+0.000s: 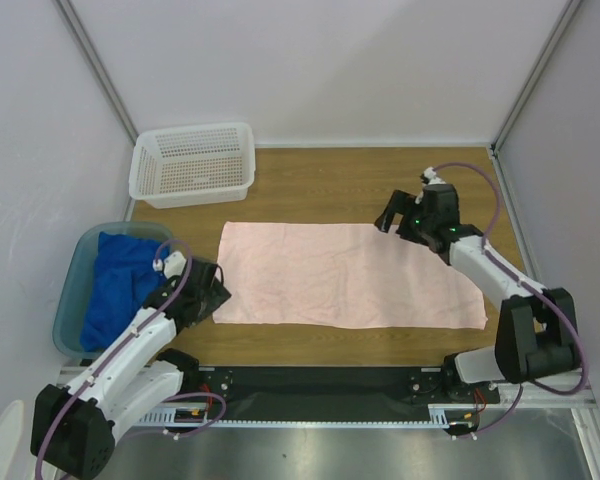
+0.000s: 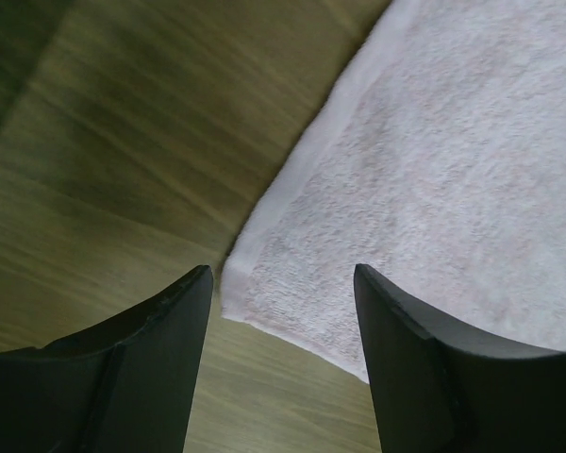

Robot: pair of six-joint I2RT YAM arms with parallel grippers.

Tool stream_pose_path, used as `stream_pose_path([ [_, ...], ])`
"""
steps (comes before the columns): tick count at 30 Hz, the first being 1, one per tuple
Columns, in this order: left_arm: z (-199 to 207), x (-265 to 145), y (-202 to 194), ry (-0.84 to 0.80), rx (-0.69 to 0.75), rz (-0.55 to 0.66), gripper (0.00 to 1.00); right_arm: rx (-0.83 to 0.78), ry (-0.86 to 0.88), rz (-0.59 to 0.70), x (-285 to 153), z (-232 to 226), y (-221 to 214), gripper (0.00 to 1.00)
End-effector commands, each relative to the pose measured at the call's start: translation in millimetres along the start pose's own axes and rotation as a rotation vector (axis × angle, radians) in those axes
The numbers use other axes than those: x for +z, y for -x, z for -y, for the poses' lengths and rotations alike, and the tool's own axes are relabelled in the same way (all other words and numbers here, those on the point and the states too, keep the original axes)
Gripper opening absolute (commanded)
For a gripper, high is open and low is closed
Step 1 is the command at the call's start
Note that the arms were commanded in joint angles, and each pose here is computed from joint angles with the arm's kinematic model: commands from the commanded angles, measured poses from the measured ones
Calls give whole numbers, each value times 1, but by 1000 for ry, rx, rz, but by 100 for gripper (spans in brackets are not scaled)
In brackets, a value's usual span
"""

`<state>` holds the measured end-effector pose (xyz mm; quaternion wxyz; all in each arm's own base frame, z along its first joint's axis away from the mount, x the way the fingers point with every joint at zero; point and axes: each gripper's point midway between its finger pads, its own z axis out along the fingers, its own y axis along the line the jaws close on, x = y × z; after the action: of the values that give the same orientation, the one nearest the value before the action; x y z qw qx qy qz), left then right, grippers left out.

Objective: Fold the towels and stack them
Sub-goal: Fold the towel

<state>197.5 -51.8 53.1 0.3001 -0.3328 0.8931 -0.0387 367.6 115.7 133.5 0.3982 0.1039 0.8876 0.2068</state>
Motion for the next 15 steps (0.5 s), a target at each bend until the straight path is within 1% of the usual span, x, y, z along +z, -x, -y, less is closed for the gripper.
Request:
stream_pose_path([
  [1,-17,4,-6,68,-95,12,66,-25,105,-17,20,-54,6,100],
  [3,-18,7,-12,57,-102,1,66,-35,124,-30,27,-73,10,100],
  [4,-16,8,-12,44,-107,1,65,-51,131,-60,35,-83,-2,100],
  [6,-18,8,-15,44,-106,-3,63,-63,155,-65,41,-100,-1,100],
  [8,-22,9,-15,53,-105,2,59,-77,176,-91,49,-113,-10,100],
  [10,-22,8,-16,49,-107,-3,58,-78,198,-95,52,-125,-8,100],
  [12,-24,10,-20,46,-106,-10,56,-86,207,-119,58,-133,-15,100],
  [15,-25,11,-24,46,-105,-22,55,-93,225,-125,63,-143,-17,99],
])
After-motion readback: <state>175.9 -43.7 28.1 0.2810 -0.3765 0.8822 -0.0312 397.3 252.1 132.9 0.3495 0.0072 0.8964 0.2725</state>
